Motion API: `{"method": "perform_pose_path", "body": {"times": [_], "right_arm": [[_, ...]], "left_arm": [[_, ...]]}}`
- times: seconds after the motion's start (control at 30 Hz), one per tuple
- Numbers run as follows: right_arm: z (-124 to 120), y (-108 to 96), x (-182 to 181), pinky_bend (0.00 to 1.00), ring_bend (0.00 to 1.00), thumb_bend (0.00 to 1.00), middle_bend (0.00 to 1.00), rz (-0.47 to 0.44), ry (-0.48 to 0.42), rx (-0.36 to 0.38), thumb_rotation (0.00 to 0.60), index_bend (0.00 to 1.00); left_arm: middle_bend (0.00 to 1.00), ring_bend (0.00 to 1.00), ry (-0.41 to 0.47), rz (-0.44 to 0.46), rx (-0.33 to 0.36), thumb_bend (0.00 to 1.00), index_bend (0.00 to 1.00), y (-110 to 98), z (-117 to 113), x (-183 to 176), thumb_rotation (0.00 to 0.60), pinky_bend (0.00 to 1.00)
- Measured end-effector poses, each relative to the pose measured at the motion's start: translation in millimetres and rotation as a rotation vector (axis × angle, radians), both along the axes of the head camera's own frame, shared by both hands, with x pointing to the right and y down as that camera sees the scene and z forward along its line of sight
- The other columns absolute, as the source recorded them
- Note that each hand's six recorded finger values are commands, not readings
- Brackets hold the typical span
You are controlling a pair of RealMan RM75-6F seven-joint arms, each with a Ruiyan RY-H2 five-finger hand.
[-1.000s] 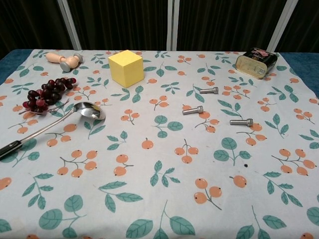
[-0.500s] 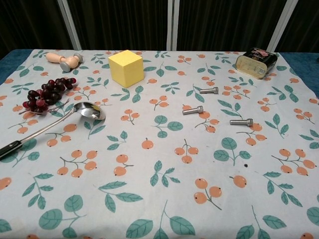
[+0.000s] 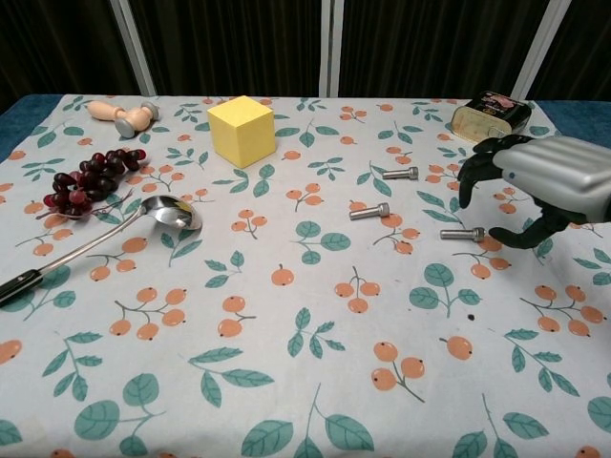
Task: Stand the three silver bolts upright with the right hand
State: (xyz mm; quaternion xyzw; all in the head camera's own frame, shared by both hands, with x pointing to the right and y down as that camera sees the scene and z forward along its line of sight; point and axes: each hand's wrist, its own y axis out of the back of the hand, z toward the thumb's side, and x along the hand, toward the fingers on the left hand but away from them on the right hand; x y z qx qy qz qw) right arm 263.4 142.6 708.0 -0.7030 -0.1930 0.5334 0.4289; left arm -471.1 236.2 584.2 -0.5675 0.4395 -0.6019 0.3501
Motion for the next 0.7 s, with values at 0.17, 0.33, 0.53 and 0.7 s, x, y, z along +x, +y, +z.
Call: {"method": "perform_pose_path", "body": {"times": [0.17,0.33,0.53,0.7], "right_arm": [[20.6,-1.2,-17.0,0.00,0.00,0.31,0.18,-0.017,0.024,-0.010,0.600,0.40],[27.4,-4.0,-21.9,0.00,0.00,0.31,0.19,-0.006,0.025,-0.008,0.600,0.43],[32.2,-3.2,-25.7,0.00,0.00,0.31,0.19,-0.004,0.025,-0.017,0.600,0.44],[34.4,-1.2,-28.1,0.00,0.00,0.31,0.19,-0.004,0.023,-0.017,0.600,0.44]], "left_arm": [[0.07,0.00,0.005,-0.002,-0.003,0.01,0.15,0.3,1.7,-0.8,0.600,0.00],[0.07,0.00,0.005,-0.007,-0.003,0.01,0.15,0.8,2.6,-3.2,0.600,0.00],[0.07,0.00,0.009,-0.012,-0.004,0.01,0.15,2.1,3.5,-4.8,0.600,0.00],[0.07,0.00,0.009,-0.019,-0.004,0.01,0.15,3.1,3.7,-7.1,0.600,0.00]]}}
